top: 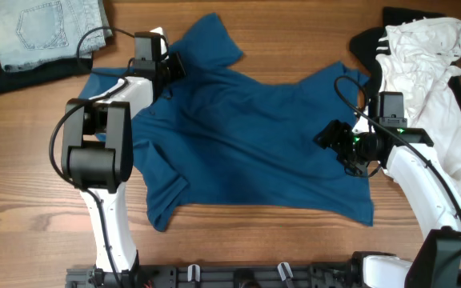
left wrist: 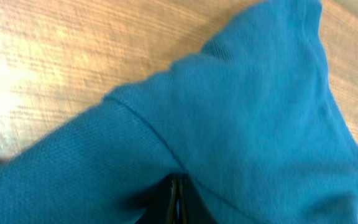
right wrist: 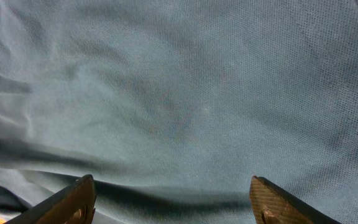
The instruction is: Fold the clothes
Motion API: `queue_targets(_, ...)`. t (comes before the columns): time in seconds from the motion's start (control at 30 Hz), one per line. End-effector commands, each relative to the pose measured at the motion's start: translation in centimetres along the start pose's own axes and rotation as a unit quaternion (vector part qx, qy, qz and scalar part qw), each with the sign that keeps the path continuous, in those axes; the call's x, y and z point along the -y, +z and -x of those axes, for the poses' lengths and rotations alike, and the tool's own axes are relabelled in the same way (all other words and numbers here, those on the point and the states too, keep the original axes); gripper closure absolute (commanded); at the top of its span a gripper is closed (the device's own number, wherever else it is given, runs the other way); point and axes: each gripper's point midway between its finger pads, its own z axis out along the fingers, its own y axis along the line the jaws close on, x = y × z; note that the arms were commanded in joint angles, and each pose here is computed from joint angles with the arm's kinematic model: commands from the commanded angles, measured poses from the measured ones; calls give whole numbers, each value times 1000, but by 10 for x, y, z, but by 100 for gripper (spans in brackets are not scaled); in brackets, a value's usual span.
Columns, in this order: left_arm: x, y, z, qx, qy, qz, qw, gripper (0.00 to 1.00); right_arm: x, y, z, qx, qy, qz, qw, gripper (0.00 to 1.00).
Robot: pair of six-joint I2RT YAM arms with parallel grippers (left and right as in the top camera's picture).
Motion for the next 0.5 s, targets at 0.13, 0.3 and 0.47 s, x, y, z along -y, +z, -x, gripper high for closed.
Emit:
queue_targets(0.13, -107, 21, 37, 119, -77, 106, 984, 84, 0, -1, -8, -21, 9, -4, 1000, 22)
queue_targets(0.3, -87, -9, 107, 144, -52, 93, 984, 23, 0, -1, -7, -19, 7, -5, 1000, 14)
queue_targets(0.47, -28, -73, 170, 161, 3, 70, 984, 0, 1, -2, -6, -16, 2, -7, 1000, 9)
